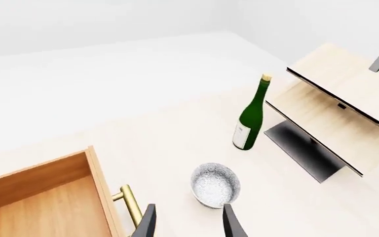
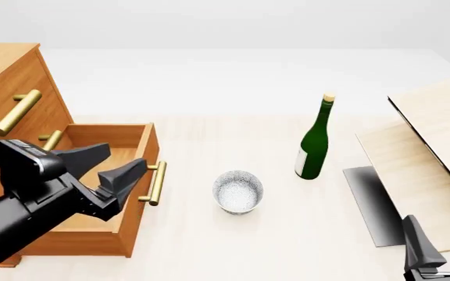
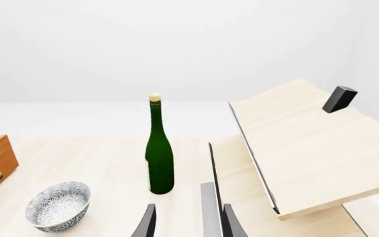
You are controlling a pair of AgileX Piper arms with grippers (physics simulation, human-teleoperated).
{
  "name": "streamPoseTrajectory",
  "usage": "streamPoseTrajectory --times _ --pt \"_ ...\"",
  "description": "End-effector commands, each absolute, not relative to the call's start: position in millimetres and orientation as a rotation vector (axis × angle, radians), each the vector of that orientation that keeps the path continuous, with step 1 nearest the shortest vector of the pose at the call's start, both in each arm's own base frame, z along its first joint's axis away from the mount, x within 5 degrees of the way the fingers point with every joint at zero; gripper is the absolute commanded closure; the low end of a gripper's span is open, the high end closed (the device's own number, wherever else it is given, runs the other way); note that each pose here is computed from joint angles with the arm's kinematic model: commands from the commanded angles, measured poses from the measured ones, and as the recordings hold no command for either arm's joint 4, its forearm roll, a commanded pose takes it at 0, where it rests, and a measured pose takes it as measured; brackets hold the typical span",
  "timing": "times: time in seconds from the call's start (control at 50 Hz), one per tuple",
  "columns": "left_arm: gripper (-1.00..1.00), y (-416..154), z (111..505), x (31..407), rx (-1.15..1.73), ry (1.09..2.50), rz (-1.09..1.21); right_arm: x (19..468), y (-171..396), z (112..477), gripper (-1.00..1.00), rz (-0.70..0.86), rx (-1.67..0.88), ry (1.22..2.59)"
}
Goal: Put the bowl in the bottom drawer of the cabinet and close it.
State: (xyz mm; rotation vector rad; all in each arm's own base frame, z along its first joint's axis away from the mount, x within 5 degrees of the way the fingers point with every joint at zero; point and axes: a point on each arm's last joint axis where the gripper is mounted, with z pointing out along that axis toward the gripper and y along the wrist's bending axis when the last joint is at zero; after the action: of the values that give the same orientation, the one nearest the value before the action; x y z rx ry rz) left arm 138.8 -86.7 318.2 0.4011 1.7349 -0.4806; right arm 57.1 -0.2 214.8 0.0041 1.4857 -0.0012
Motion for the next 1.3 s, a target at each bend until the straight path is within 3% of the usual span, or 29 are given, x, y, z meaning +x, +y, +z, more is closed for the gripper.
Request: streamPoseTrajectory --times 0.02,0.34,0.56,1.3 --pt "-1.0 -82.2 313.7 141.8 0.364 1.765 -0.463 57.0 -0.2 214.6 -1.0 -0.001 0.004 1.486" --pt "-1.0 -87.1 320.7 140.4 0.389 1.802 -0.483 57.0 -0.2 214.6 -1.0 -0.001 0.004 1.486" --pt "-1.0 -92.8 312.6 144.6 0.428 1.952 -0.461 57.0 -0.2 214.6 -1.0 -0.001 0.004 1.486" --pt "-1.0 -126.5 369.1 171.4 0.427 2.073 -0.525 57.0 -0.2 214.6 -1.0 -0.001 0.004 1.486"
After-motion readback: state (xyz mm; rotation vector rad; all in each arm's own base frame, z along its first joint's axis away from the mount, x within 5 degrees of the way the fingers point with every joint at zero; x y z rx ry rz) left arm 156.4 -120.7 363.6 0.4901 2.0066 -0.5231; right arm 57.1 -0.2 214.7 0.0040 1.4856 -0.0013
